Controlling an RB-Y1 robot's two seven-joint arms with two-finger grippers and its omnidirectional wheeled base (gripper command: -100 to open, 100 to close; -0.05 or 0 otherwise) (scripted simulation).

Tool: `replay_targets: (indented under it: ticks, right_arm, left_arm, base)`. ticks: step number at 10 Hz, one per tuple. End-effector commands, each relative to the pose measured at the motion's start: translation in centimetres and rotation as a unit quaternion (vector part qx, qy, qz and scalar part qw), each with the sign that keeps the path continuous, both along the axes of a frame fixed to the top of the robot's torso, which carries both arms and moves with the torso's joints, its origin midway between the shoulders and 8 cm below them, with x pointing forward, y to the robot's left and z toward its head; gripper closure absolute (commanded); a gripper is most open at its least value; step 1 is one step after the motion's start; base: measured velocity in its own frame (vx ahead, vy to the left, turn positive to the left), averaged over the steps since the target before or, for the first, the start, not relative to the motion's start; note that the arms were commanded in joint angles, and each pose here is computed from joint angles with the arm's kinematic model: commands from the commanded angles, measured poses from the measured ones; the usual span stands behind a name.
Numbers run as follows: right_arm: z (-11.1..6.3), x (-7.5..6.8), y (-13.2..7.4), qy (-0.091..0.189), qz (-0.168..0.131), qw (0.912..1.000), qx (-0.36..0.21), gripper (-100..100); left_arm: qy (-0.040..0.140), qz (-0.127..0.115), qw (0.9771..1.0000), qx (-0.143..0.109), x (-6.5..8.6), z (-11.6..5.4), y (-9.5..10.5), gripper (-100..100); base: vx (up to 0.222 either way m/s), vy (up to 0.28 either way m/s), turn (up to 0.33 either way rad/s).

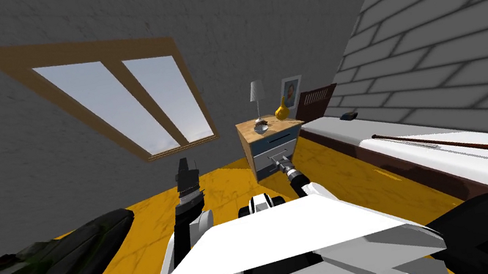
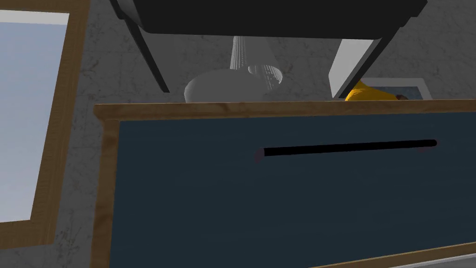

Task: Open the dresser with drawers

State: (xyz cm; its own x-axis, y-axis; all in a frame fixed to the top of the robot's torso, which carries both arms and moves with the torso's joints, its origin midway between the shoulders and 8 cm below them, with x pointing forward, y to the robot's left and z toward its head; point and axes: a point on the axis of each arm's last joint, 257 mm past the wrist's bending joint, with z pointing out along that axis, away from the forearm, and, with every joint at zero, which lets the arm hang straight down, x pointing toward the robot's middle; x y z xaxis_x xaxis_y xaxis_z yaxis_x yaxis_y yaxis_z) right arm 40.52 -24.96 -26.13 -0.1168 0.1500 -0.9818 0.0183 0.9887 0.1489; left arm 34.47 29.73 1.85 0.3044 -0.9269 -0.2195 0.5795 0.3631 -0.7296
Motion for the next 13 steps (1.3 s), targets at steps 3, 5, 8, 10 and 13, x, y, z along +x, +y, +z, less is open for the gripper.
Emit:
replay_targets:
  ticks: [3,5,8,10,13]
  right_arm:
    - [-2.7,-0.4,-2.0,0.034,-0.032,0.9943,-0.097,-100]
    - [-3.6,-0.7,-2.7,0.046,-0.039,0.9878,-0.144,-100]
    - [-4.4,-1.1,-4.1,0.058,-0.057,0.9765,-0.2,-100]
    - [-4.2,-1.0,-4.3,0.055,-0.059,0.9729,-0.217,-100]
    - [-4.7,-1.4,-5.3,0.064,-0.071,0.9593,-0.266,-100]
  left_arm:
    - [0.0,0.0,1.0,0.0,0.0,0.0,0.0,0]
    - [0.0,0.0,1.0,0.0,0.0,0.0,0.0,0]
    - [0.0,0.0,1.0,0.0,0.0,0.0,0.0,0]
    - [0.0,0.0,1.0,0.0,0.0,0.0,0.0,0]
    - [0.0,0.0,1.0,0.0,0.0,0.0,0.0,0]
  base:
    - [0.027,-0.034,0.099]
    - [0.035,-0.043,0.159]
    - [0.021,-0.033,0.092]
    - [0.016,-0.032,0.049]
    - [0.022,-0.034,0.094]
